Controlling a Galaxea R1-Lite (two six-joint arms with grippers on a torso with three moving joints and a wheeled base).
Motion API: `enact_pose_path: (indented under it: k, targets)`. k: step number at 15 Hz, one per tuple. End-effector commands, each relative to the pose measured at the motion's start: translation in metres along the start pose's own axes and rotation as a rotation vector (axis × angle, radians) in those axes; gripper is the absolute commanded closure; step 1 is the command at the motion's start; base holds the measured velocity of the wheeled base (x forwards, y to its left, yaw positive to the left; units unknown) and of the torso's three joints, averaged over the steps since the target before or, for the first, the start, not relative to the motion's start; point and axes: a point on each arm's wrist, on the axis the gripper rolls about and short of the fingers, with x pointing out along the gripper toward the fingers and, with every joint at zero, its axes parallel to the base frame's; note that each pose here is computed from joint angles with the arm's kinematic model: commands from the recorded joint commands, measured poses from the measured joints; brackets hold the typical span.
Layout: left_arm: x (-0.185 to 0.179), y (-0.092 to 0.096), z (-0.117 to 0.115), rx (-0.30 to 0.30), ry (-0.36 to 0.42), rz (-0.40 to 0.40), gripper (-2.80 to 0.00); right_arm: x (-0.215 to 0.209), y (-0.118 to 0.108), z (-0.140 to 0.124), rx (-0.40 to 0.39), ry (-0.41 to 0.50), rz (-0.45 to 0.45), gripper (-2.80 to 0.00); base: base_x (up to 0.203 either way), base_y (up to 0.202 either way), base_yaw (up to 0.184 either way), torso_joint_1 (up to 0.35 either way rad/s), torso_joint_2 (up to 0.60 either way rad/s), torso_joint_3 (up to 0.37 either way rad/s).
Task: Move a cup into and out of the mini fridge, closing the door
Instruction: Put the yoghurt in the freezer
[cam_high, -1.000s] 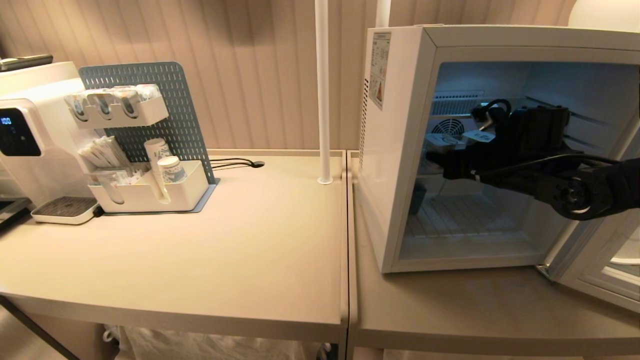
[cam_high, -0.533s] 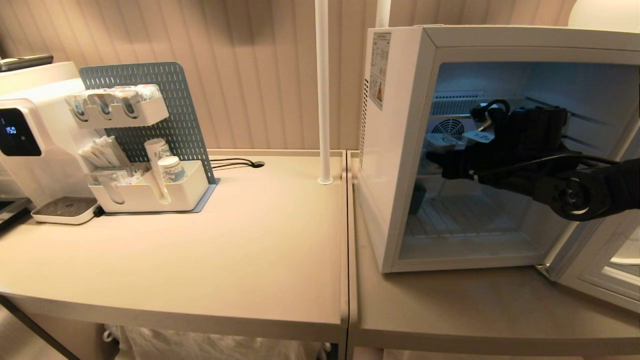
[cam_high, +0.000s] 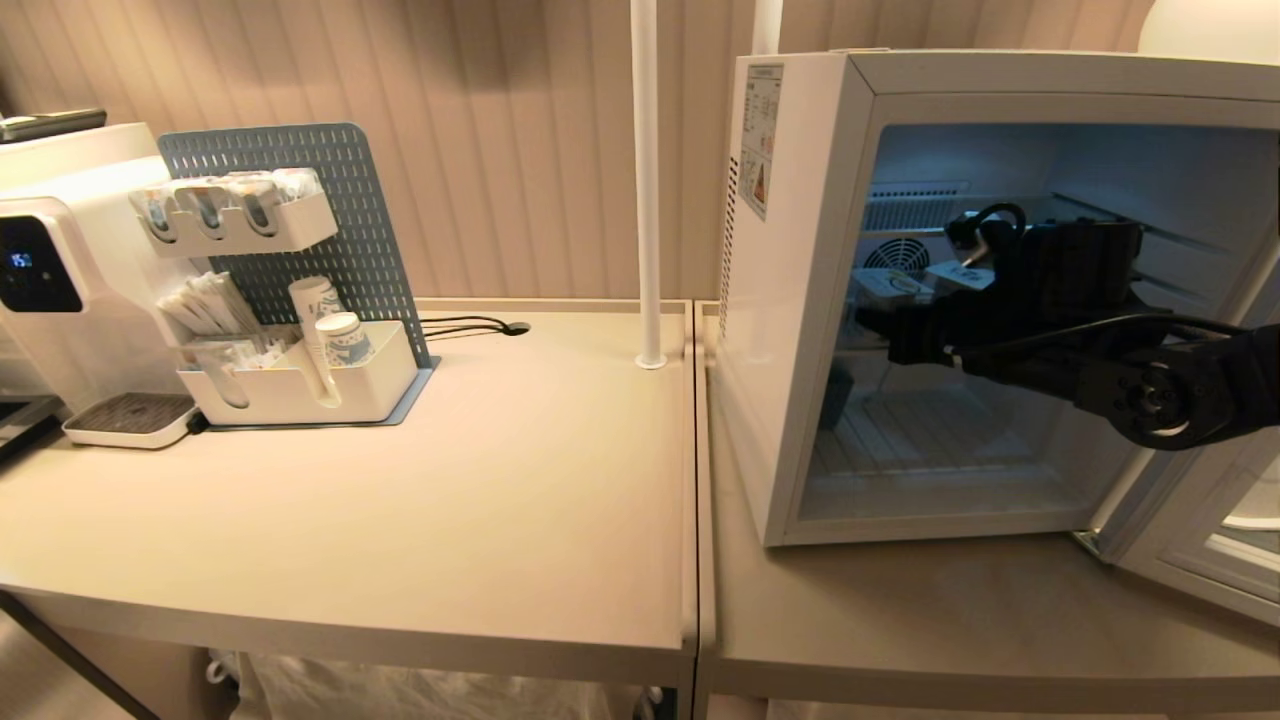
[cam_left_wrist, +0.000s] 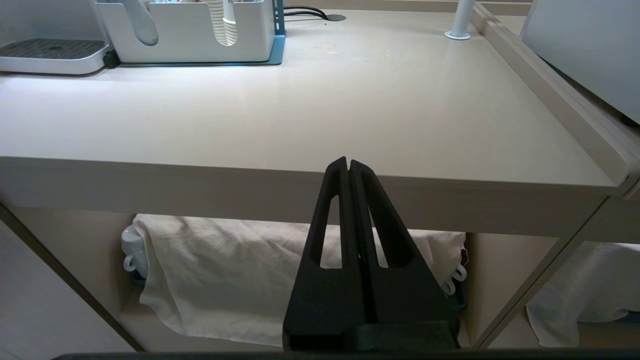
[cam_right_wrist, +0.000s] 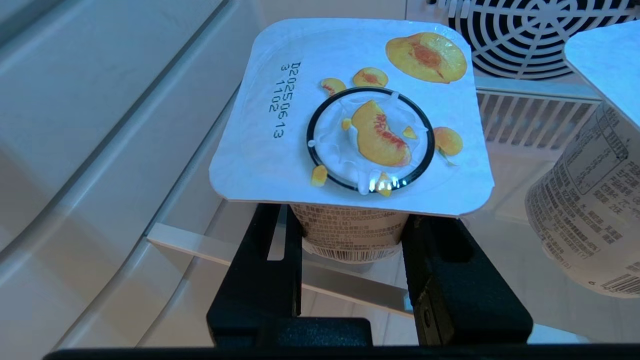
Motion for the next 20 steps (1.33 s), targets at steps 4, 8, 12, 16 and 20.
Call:
enact_pose_path:
  k: [4, 8, 12, 16, 20]
  targets:
    - [0.0, 0.0, 0.0, 0.0, 0.001, 0.0, 0.0, 0.003, 0.004, -0.003, -0.014, 0.0, -0.041, 0.0, 0.0, 0.0, 0.0, 0.0, 0.0, 0.0]
    - [0.0, 0.0, 0.0, 0.0, 0.001, 0.0, 0.0, -0.004, 0.014, 0.001, -0.013, -0.014, -0.055, -2.8, 0.0, 0.0, 0.0, 0.0, 0.0, 0.0]
    - [0.0, 0.0, 0.0, 0.0, 0.001, 0.0, 0.0, -0.029, 0.024, 0.007, -0.009, -0.03, -0.039, -2.8, 0.0, 0.0, 0.0, 0.0, 0.0, 0.0]
    - [0.0, 0.0, 0.0, 0.0, 0.001, 0.0, 0.0, -0.064, 0.029, 0.012, -0.009, -0.045, -0.038, -2.8, 0.0, 0.0, 0.0, 0.0, 0.0, 0.0]
    - [0.0, 0.0, 0.0, 0.0, 0.002, 0.0, 0.0, -0.113, 0.035, 0.009, -0.009, -0.057, -0.043, -2.8, 0.0, 0.0, 0.0, 0.0, 0.0, 0.0]
